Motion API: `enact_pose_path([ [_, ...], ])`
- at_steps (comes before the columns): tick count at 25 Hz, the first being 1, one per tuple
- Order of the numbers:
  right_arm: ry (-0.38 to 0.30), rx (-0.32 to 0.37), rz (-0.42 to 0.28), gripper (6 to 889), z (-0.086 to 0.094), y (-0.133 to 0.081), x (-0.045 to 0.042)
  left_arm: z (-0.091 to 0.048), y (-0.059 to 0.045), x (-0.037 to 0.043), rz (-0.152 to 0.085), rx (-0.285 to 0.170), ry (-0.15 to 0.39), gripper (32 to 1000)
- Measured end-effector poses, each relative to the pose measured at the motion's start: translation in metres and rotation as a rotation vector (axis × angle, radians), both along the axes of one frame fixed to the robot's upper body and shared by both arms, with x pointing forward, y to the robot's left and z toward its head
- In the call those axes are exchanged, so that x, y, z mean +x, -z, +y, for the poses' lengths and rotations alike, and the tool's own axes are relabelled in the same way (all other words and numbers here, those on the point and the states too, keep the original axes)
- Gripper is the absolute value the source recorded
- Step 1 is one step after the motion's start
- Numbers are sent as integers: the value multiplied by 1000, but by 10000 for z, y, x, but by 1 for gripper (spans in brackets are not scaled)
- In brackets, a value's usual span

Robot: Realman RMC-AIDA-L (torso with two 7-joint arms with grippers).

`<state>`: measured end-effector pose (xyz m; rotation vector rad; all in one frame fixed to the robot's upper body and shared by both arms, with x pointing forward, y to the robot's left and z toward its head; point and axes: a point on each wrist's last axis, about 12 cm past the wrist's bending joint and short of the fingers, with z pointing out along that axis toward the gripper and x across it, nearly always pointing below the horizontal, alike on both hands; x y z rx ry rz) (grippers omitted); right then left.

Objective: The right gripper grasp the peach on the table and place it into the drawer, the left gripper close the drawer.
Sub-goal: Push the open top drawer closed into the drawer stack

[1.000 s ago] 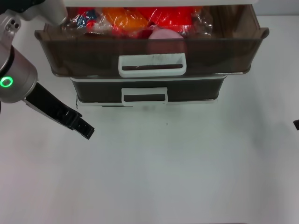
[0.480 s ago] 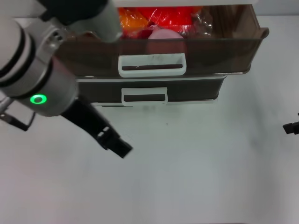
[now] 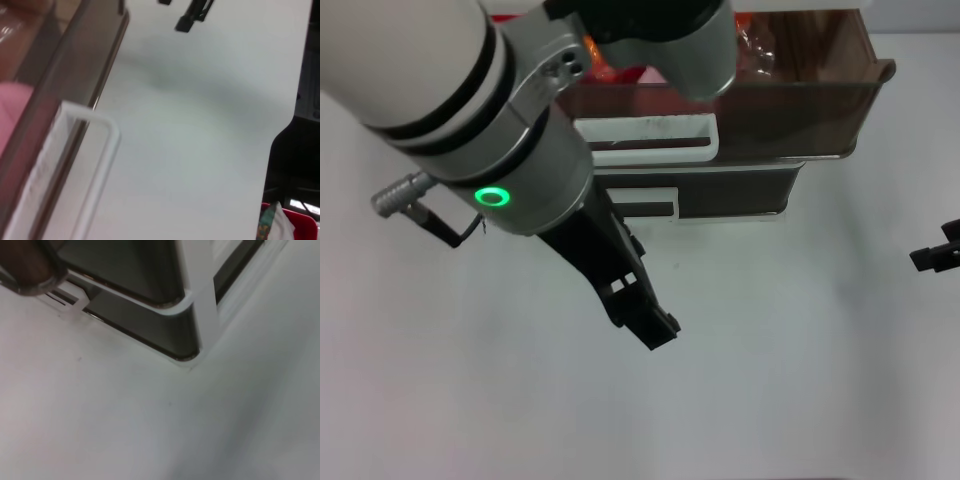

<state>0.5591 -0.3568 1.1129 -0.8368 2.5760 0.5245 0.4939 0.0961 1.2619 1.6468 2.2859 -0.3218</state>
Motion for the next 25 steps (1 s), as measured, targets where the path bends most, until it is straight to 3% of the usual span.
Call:
enact_pose_path([
  [8,3,-3,-15,743,25,-3,45,-128,15,129,-20,35,62,816],
  [20,-4,-1,-13,743,50,8,52,-258,27,300,-49,19,108,815],
  [25,-6,2,-14,743,84,21,79,-238,17,417,-50,0,93,815],
])
